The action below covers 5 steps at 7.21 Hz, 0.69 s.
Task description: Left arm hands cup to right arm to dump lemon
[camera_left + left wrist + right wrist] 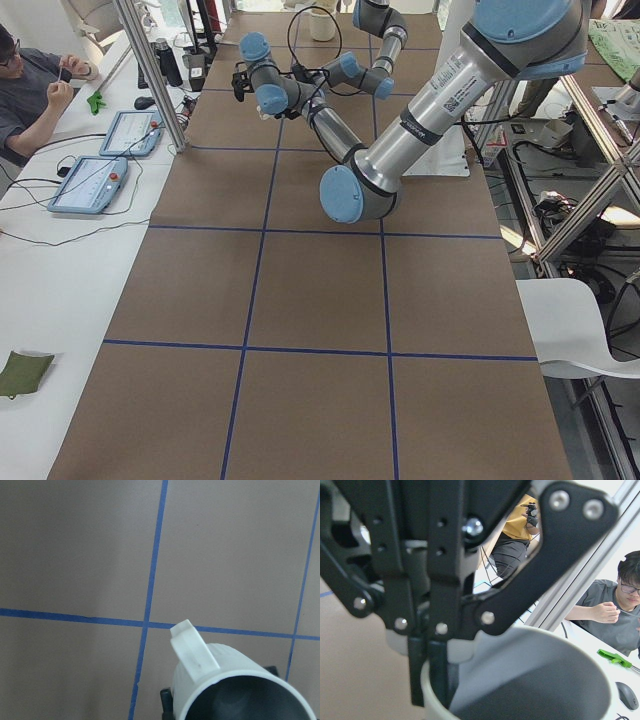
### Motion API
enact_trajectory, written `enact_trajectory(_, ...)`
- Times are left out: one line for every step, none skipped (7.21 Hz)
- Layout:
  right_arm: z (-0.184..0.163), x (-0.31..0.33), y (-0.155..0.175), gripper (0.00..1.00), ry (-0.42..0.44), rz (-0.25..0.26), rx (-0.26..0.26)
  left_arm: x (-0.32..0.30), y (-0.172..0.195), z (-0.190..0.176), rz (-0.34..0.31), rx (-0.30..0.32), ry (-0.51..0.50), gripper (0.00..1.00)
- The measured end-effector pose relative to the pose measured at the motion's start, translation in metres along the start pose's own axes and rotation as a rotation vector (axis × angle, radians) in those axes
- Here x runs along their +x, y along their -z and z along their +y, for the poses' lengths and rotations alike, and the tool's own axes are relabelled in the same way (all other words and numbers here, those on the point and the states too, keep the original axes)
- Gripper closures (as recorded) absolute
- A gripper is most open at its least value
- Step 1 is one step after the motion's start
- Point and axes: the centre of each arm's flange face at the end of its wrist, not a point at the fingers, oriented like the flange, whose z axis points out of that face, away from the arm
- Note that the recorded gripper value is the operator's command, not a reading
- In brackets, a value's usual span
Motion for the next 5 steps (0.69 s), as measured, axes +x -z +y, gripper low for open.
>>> enact_trajectory(0.0,0.0,0.0,0.0,0.0,0.0,0.0,0.001,0.0,-0.001,0.0,-0.014,0.012,1.0)
enact_trajectory(0.0,0.0,0.0,0.0,-0.001,-0.001,0.0,0.001,0.001,-0.002,0.001,-0.02,0.017,1.0)
enact_trajectory(0.0,0.0,0.0,0.0,-0.002,-0.002,0.0,0.0,0.002,-0.003,0.002,-0.021,0.019,1.0)
enact_trajectory(0.0,0.0,0.0,0.0,-0.004,-0.003,0.002,-0.001,0.007,-0.008,0.003,-0.016,0.024,1.0)
enact_trajectory(0.001,0.001,0.001,0.0,-0.005,-0.004,0.002,-0.007,0.018,-0.019,0.005,-0.015,0.039,1.0)
